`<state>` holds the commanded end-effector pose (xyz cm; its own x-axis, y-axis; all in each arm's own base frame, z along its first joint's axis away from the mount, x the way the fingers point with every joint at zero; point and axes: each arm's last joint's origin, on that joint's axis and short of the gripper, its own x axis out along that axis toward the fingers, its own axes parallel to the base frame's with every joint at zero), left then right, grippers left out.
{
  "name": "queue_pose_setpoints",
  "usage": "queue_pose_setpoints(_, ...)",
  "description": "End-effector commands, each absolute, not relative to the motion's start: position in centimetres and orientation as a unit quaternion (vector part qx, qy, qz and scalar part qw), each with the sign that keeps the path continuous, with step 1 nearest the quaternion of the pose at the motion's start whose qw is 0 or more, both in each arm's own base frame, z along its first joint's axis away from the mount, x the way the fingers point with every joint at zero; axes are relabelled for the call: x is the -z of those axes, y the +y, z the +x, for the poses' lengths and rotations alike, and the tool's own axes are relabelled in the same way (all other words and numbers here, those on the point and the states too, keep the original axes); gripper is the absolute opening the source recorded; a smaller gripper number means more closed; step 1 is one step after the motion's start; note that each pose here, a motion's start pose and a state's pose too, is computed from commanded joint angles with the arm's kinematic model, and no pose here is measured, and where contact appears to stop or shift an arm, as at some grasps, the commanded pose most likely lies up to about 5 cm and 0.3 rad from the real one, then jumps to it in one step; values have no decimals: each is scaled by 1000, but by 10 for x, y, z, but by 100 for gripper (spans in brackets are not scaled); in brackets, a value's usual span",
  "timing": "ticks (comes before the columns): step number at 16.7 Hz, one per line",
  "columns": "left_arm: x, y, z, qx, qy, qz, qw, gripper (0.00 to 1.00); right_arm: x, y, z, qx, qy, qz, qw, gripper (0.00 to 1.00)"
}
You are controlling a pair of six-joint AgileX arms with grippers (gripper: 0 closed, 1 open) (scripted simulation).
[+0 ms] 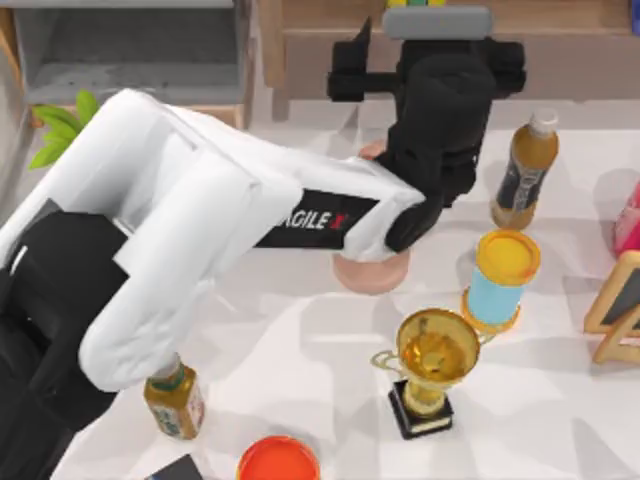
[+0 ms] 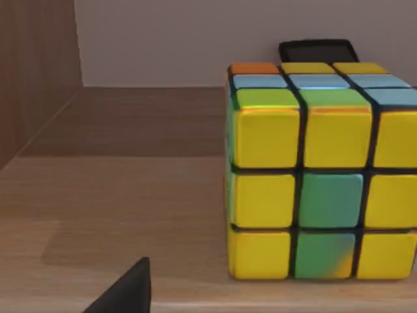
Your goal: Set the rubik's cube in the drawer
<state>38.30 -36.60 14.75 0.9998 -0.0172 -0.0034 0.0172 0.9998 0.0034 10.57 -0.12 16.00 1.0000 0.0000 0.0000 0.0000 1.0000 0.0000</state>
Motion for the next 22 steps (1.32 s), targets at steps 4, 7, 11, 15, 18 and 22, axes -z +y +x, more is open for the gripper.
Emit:
queue_pose_setpoints(4,-155,-369,392,10,-1,0,1000,100,-160,-1,106,0,0,0,1000,100)
queue_pose_setpoints(7,-160,-370,410,10,-1,0,1000,100,-160,-1,106,0,0,0,1000,100)
queue_pose_setpoints(11,-157,-369,434,10,-3,-1,1000,100,-160,-1,106,0,0,0,1000,100)
queue_pose_setpoints(15,-148,-369,442,10,0,0,1000,100,-160,-1,106,0,0,0,1000,100)
queue_pose_setpoints(18,-148,-369,442,10,0,0,1000,92,-160,-1,106,0,0,0,1000,100)
queue_pose_setpoints(22,-148,-369,442,10,0,0,1000,62,-160,-1,106,0,0,0,1000,100)
